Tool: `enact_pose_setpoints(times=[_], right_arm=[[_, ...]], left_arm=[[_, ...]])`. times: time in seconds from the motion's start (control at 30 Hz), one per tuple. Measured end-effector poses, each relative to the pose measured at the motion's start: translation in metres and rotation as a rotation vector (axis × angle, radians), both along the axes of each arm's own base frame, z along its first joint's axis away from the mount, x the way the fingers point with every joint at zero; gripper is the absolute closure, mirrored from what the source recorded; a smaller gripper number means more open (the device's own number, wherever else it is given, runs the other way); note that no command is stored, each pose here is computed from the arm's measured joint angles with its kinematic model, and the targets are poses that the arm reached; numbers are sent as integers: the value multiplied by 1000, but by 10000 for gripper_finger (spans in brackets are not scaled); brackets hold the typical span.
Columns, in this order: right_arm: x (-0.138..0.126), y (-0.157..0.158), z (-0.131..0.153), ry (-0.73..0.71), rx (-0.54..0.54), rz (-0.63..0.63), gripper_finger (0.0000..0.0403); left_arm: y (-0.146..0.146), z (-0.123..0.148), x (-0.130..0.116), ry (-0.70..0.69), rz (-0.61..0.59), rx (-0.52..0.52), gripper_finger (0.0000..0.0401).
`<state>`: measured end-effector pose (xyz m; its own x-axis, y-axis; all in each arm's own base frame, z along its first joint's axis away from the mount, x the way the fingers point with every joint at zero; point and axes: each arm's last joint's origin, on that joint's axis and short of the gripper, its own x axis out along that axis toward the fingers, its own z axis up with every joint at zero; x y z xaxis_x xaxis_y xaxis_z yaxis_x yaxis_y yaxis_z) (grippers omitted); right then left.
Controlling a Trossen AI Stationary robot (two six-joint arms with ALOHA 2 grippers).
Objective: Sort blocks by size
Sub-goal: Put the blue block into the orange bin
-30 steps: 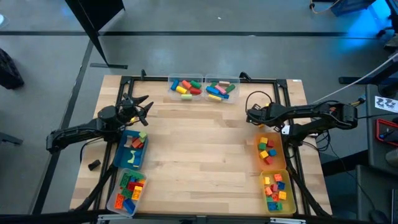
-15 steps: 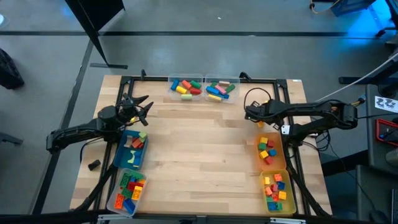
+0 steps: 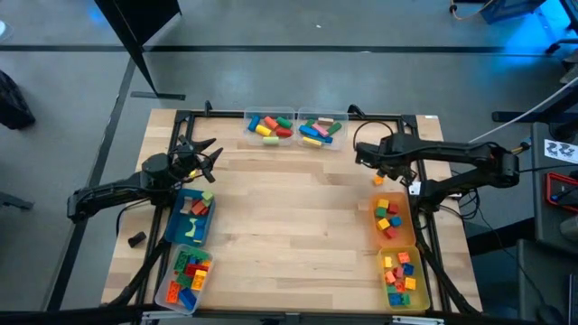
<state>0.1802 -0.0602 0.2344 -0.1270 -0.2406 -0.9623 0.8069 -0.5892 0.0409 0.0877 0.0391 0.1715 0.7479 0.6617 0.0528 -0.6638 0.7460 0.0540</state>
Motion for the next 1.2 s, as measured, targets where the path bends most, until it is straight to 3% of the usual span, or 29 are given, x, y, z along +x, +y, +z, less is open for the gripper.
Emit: enact_pose_setpoints(times=[0.53,1.03,1.2], right_arm=[[1,15,15,-95,498,72,260],[1,16,15,-111,544,253,260],[1,16,15,-107,546,257,234]], left_arm=[[0,0,0,0,0,0,217],[0,0,0,1,0,0,217],[0,0,0,0,0,0,217]])
